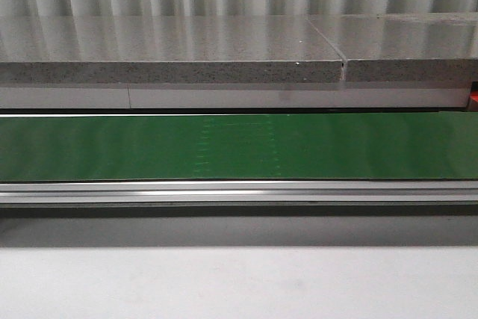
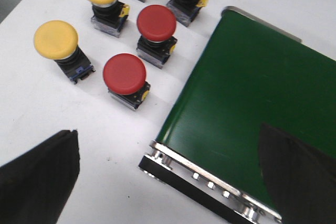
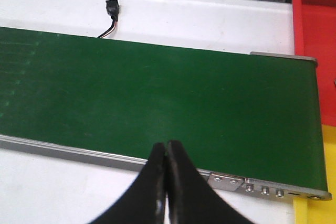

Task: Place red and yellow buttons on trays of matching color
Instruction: 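Grasp another red button with the left gripper and carry it over the belt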

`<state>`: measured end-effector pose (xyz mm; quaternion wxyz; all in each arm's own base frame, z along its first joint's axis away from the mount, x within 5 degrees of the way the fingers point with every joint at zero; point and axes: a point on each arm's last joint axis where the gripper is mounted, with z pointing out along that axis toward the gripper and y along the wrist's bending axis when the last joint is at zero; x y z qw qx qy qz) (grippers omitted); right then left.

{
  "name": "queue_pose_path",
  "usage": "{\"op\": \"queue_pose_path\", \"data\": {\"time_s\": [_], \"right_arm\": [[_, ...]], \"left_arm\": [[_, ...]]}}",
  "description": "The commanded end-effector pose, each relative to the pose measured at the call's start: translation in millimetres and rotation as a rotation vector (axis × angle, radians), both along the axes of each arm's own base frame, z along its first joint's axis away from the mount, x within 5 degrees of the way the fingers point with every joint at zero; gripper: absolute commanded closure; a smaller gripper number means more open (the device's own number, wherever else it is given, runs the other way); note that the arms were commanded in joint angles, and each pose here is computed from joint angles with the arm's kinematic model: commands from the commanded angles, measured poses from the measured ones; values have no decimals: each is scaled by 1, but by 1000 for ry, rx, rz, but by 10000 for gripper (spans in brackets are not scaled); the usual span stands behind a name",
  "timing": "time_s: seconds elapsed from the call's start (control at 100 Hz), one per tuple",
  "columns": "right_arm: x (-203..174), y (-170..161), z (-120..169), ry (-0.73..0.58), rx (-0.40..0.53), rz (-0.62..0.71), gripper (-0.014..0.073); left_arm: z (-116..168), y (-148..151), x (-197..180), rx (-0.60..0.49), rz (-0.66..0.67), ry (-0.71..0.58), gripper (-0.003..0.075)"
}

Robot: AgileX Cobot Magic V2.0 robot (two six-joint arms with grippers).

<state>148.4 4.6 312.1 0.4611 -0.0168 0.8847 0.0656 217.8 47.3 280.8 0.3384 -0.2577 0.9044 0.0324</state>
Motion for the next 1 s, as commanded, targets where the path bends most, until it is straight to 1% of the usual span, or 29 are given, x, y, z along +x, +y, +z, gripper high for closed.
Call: {"op": "queue_pose_path", "data": {"time_s": [0.0, 0.04, 0.13, 0.23, 0.35, 0.62, 0.99], "right_arm": [[2, -1, 13, -85, -8, -14, 662], [2, -1, 13, -85, -8, -14, 662], [2, -1, 13, -85, -8, -14, 662], [2, -1, 13, -85, -8, -14, 662], [2, -1, 13, -85, -8, -14, 662], [2, -1, 13, -85, -8, -14, 662], [2, -1, 13, -85, -8, -14, 662]], "left_arm": [[10, 12, 10, -5, 20, -82, 62], [5, 19, 12, -17, 40, -68, 62], [-5, 28, 16, -32, 40, -29, 62], [-16, 38, 21, -62, 75, -11, 62], [-25, 47, 29, -69, 97, 11, 62], [-36, 57, 56, -75, 85, 59, 62], [-57, 66, 80, -93, 82, 118, 62]]}}
